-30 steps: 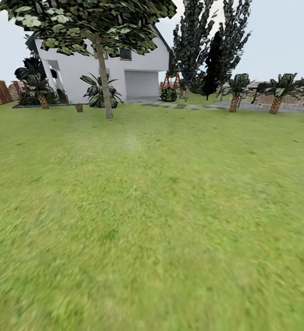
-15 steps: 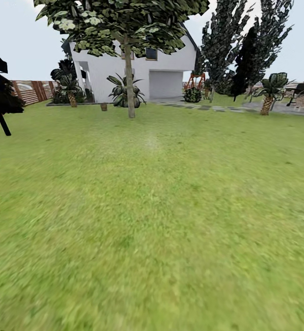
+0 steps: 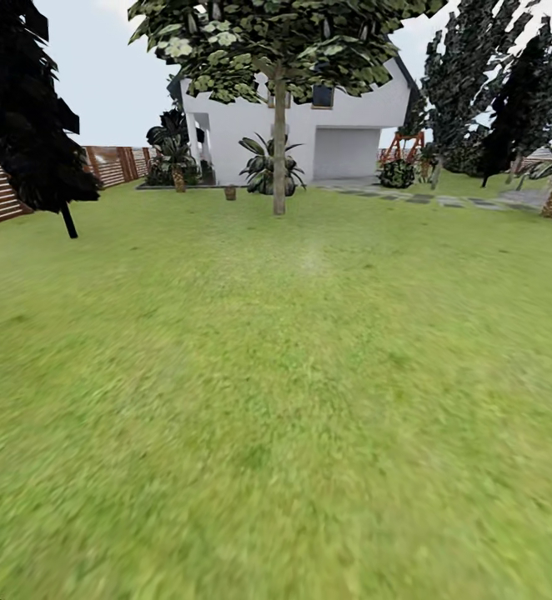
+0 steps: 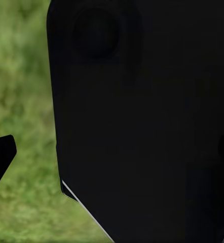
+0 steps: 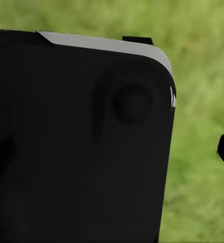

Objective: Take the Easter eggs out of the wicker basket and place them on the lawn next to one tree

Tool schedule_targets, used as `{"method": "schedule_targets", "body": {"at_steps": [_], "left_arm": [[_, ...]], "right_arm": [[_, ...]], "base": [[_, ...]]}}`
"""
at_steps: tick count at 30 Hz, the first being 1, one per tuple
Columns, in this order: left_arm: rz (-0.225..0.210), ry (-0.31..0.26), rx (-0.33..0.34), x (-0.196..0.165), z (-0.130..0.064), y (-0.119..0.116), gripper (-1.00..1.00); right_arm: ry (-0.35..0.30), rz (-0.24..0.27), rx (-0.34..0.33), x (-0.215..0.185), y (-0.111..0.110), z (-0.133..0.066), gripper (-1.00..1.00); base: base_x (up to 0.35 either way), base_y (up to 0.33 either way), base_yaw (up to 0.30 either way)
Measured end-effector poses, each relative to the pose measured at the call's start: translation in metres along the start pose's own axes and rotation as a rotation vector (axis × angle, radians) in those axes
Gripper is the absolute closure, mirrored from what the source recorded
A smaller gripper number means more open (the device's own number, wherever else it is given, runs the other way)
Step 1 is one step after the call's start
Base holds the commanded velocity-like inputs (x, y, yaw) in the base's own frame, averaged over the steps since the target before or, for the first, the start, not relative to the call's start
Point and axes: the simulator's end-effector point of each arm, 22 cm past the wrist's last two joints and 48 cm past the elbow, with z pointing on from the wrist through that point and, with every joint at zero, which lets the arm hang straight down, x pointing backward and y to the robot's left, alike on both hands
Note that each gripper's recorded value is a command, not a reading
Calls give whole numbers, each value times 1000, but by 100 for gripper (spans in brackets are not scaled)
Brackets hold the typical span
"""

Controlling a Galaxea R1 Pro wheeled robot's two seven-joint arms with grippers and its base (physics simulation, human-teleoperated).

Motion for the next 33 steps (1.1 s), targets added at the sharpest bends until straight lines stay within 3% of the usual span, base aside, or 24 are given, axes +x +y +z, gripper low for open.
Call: {"method": "schedule_targets", "body": {"at_steps": [15,33], "left_arm": [[0,10,0,4,0,0,-100],[0,13,0,5,0,0,-100]], "right_arm": [[10,1,3,4,-2,0,-100],[13,-2,3,5,-3,0,-100]], "base": [[340,0,214],[340,0,11]]}}
